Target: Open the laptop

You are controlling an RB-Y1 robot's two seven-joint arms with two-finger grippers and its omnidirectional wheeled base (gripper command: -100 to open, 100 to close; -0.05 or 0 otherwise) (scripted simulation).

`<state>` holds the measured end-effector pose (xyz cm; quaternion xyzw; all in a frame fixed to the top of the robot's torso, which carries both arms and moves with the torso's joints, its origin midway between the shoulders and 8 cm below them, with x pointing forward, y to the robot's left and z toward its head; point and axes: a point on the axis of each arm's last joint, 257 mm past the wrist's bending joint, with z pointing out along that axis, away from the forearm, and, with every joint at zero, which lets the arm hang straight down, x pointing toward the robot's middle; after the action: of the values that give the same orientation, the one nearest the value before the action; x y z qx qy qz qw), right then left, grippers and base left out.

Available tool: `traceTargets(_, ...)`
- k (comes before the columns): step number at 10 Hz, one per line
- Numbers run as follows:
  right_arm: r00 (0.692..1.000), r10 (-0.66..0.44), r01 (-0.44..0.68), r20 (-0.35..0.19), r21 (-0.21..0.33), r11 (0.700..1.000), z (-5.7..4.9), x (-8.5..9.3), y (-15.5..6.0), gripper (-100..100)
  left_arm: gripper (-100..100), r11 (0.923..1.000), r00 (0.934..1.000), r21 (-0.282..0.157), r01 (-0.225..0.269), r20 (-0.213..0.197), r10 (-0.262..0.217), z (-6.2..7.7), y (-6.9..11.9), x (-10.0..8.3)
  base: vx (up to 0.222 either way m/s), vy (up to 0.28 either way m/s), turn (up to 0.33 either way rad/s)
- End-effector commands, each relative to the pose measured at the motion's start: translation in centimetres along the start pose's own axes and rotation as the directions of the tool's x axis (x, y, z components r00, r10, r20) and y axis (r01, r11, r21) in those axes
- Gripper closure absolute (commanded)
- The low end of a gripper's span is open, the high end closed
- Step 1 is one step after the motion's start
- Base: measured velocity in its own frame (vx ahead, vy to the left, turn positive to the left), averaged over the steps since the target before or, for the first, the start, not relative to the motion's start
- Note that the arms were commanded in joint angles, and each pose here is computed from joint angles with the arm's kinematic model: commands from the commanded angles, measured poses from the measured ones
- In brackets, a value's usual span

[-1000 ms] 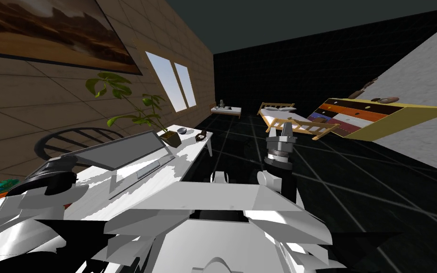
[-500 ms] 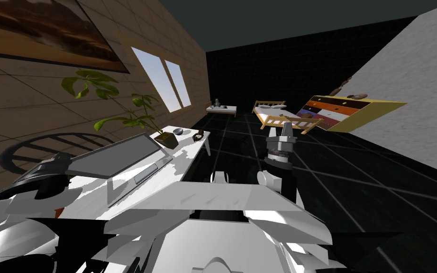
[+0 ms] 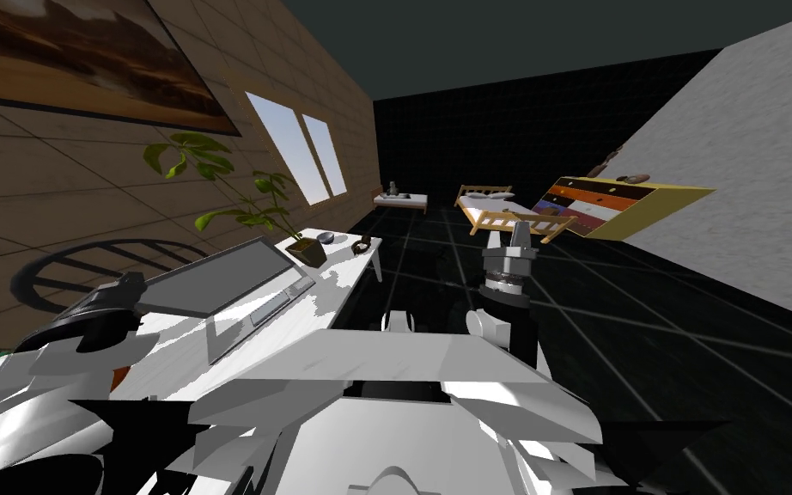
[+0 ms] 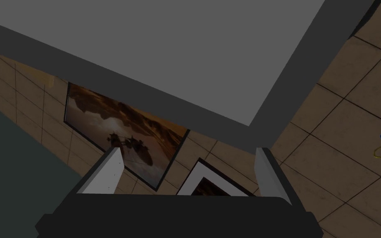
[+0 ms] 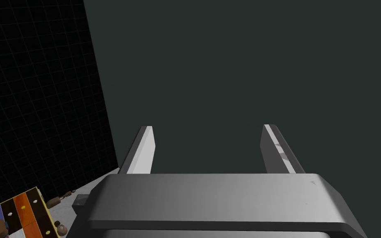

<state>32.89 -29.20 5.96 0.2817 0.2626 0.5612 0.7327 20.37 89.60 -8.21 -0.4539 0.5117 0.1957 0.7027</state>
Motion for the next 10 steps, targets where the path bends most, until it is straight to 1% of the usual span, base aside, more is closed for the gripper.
traceTargets(1,1.000,0.000,0.000,0.000,0.000,1.000,0.0,0.0,0.0,0,-100,0.9997,0.9994,0.020,0.017,-0.030,-0.016,1.3,-1.6,2.1,0.000,-0.009,0.043)
traceTargets(2,1.000,0.000,0.000,0.000,0.000,1.000,0.0,0.0,0.0,0,-100,0.9983,0.9990,0.056,0.014,-0.042,-0.012,2.0,-3.3,2.5,-0.006,-0.007,0.068)
traceTargets(3,1.000,0.000,0.000,0.000,0.000,1.000,0.0,0.0,0.0,0,-100,0.9983,0.9986,0.051,0.026,-0.047,-0.024,2.3,-3.7,3.2,-0.008,-0.004,0.046)
traceTargets(4,1.000,0.000,0.000,0.000,0.000,1.000,0.0,0.0,0.0,0,-100,0.9992,0.9982,0.031,0.026,-0.056,-0.024,2.2,-2.6,3.7,-0.005,-0.002,-0.020)
traceTargets(5,1.000,0.000,0.000,0.000,0.000,1.000,0.0,0.0,0.0,0,-100,0.9975,0.9980,0.068,0.020,-0.061,-0.016,3.2,-4.9,4.1,-0.005,0.000,0.088)
traceTargets(6,1.000,0.000,0.000,0.000,0.000,1.000,0.0,0.0,0.0,0,-100,0.9982,0.9971,0.050,0.032,-0.070,-0.029,3.1,-4.1,4.7,-0.004,-0.003,0.039)
traceTargets(7,1.000,0.000,0.000,0.000,0.000,1.000,0.0,0.0,0.0,0,-100,0.9950,0.9981,0.098,0.017,-0.061,-0.011,4.0,-6.6,4.2,-0.008,-0.007,0.073)
traceTargets(8,1.000,0.000,0.000,0.000,0.000,1.000,0.0,0.0,0.0,0,-100,0.9952,0.9973,0.091,0.036,-0.068,-0.030,4.1,-6.6,4.8,-0.006,-0.003,0.034)
traceTargets(10,1.000,0.000,0.000,0.000,0.000,1.000,0.0,0.0,0.0,0,-100,0.9975,0.9964,0.061,0.035,-0.080,-0.030,3.9,-5.1,5.4,0.000,0.000,0.000)
